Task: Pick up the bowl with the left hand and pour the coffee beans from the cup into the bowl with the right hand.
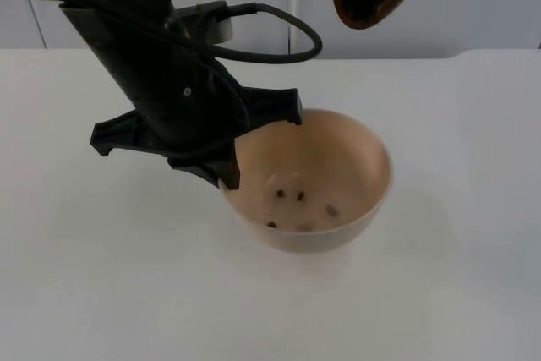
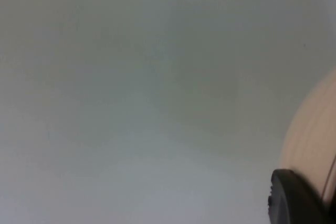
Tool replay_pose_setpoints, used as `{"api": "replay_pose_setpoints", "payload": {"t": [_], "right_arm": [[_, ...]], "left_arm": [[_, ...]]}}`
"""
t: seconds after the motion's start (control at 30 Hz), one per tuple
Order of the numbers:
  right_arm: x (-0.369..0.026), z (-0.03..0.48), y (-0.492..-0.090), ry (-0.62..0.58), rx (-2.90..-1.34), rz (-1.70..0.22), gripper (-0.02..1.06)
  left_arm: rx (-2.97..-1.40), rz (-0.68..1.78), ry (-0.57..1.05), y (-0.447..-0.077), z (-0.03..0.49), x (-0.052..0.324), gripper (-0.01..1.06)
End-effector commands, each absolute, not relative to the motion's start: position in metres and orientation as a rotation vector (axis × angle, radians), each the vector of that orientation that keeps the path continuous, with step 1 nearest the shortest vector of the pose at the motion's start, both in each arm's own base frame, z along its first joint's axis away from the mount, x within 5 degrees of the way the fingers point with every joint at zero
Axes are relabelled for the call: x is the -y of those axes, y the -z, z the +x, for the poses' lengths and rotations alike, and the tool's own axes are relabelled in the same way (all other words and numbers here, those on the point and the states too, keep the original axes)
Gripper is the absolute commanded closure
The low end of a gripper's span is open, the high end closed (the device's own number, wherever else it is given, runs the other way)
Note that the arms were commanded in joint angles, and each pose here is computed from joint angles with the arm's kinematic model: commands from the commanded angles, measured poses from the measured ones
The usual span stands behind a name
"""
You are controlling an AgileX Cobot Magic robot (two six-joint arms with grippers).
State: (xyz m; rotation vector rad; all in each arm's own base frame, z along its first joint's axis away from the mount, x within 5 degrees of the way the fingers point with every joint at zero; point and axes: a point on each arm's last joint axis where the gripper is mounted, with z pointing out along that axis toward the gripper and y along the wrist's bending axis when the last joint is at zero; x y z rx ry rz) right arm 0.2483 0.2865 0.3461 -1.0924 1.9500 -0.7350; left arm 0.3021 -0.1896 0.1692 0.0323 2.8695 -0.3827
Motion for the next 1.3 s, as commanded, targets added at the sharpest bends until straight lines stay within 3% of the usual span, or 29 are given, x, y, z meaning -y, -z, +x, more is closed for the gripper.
{"api": "replay_pose_setpoints", "payload": {"t": [0.0,0.67,1.27], "right_arm": [[-0.289,0.246,-0.347,0.759,-1.920,-1.103,1.04],[-0.310,0.236,-0.317,0.925,-1.768,-1.166,1.04],[-0.313,0.233,-0.322,0.952,-1.702,-1.154,1.04]], "left_arm": [[-2.861,0.026,0.393,-0.173,0.301,0.190,1.05],[-2.865,0.017,0.400,-0.173,0.301,0.191,1.05],[-2.865,0.017,0.400,-0.173,0.301,0.191,1.05]]}}
